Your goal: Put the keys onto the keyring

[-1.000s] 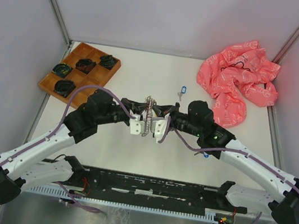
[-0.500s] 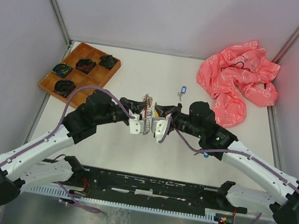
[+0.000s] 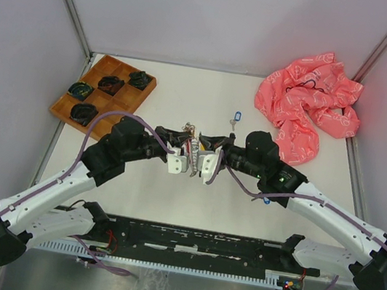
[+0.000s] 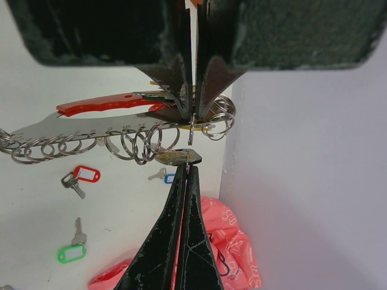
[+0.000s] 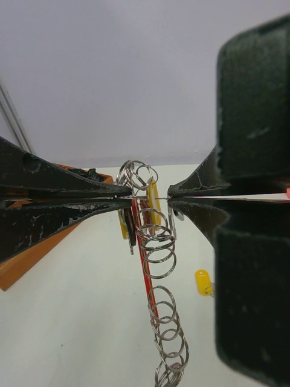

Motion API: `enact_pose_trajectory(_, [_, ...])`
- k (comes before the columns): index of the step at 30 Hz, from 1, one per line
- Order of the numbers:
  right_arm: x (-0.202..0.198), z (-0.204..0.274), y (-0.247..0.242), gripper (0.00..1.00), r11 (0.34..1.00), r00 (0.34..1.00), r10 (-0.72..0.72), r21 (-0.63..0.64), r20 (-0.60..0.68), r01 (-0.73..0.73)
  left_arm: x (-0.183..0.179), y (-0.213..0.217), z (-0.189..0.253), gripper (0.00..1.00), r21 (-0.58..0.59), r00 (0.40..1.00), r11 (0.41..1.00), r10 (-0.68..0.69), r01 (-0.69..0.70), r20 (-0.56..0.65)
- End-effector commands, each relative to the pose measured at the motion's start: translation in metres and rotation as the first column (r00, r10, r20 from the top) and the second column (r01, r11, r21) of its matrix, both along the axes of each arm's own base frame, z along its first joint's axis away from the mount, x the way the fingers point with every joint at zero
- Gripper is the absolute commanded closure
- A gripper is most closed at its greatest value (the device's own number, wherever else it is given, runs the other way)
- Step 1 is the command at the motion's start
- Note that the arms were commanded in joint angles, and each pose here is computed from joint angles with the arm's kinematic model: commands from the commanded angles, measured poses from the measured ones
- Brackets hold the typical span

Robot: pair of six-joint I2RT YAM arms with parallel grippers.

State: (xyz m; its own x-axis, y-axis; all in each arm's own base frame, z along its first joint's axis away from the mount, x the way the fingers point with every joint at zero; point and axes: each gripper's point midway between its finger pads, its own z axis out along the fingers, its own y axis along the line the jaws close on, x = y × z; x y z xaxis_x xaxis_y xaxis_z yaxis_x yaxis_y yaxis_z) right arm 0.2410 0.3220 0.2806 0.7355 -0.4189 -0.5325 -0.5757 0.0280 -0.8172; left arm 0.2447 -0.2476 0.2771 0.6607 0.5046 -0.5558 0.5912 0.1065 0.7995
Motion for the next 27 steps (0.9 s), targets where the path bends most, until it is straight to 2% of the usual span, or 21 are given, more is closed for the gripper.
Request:
enact_pose_trajectory(1, [-0.005,0.0187,0.0047,0.99,0.998,1.0,0.023,0.062,0.021,-0.024,-0.002,-0.0072,0.0223,0.97,-0.06,0.998,0.998,-0.029,0.032,0.054])
enact_pose_trajectory(27, [-0.0059,0.0192,0.0061,0.99,0.997,1.0,0.028,0.069,0.012,-0.029,-0.0013,-0.0082,0.0231,0.97,-0.061,0.998,0.998,-0.03,0.033,0.051])
